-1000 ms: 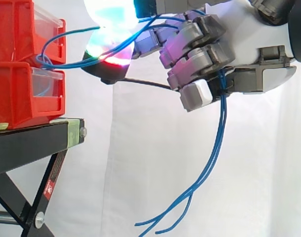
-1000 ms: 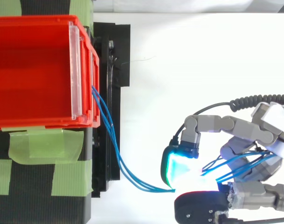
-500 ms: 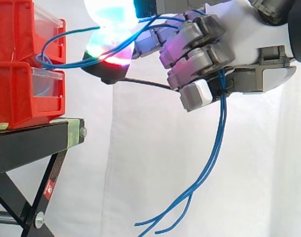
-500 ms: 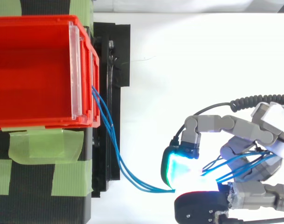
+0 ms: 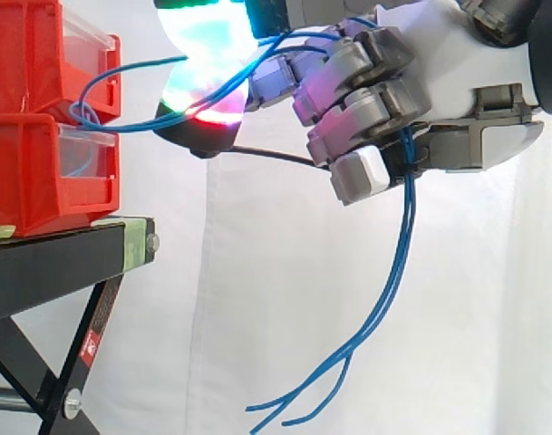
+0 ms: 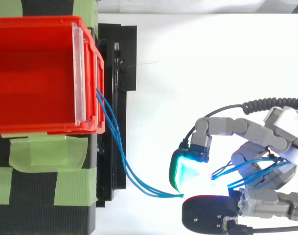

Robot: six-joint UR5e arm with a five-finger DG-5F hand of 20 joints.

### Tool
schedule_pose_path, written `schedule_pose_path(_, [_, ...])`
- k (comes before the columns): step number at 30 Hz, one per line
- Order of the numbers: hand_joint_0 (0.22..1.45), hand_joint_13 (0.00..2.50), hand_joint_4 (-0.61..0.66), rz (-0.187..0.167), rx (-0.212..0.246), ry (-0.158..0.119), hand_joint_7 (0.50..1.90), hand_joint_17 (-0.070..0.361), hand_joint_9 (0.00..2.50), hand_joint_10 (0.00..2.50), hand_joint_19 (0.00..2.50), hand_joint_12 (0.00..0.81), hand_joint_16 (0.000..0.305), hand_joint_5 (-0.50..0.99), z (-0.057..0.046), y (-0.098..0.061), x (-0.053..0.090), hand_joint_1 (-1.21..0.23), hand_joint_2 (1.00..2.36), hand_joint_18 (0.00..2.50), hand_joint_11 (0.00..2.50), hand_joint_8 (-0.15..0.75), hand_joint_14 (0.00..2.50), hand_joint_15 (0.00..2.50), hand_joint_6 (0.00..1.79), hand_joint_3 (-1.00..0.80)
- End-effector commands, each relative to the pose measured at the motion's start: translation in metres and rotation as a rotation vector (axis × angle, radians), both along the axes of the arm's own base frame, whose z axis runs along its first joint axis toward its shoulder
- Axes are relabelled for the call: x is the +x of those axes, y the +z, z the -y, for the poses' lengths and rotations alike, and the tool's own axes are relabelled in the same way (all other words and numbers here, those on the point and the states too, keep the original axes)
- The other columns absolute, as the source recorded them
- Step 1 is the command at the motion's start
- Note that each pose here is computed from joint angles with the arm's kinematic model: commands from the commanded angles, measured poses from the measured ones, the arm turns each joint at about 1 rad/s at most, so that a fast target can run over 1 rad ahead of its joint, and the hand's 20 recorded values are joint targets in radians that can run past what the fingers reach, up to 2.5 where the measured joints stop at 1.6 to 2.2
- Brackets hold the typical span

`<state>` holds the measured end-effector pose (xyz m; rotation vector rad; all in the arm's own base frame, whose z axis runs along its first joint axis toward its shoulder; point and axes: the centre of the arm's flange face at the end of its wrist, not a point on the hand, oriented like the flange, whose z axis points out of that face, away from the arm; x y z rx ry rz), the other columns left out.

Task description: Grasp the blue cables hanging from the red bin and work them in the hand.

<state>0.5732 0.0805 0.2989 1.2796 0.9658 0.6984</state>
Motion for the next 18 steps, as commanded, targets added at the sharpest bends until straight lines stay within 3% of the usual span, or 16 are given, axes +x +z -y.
schedule_pose_path(1, [1.07,2.10,0.21,0.000,0.000,0.003,1.32,0.158,1.71,2.50,0.77,0.706,0.210,0.22,-0.0004,0.0000,0.0001,-0.61,1.02,2.50,2.50,0.580,2.50,2.15,0.57,0.17])
schedule_pose_path(18, [1.06,2.10,0.20,0.000,0.000,0.003,1.32,0.158,1.71,2.50,0.77,0.706,0.210,0.20,-0.0004,0.0000,0.0001,-0.61,1.02,2.50,2.50,0.580,2.50,2.15,0.61,0.18])
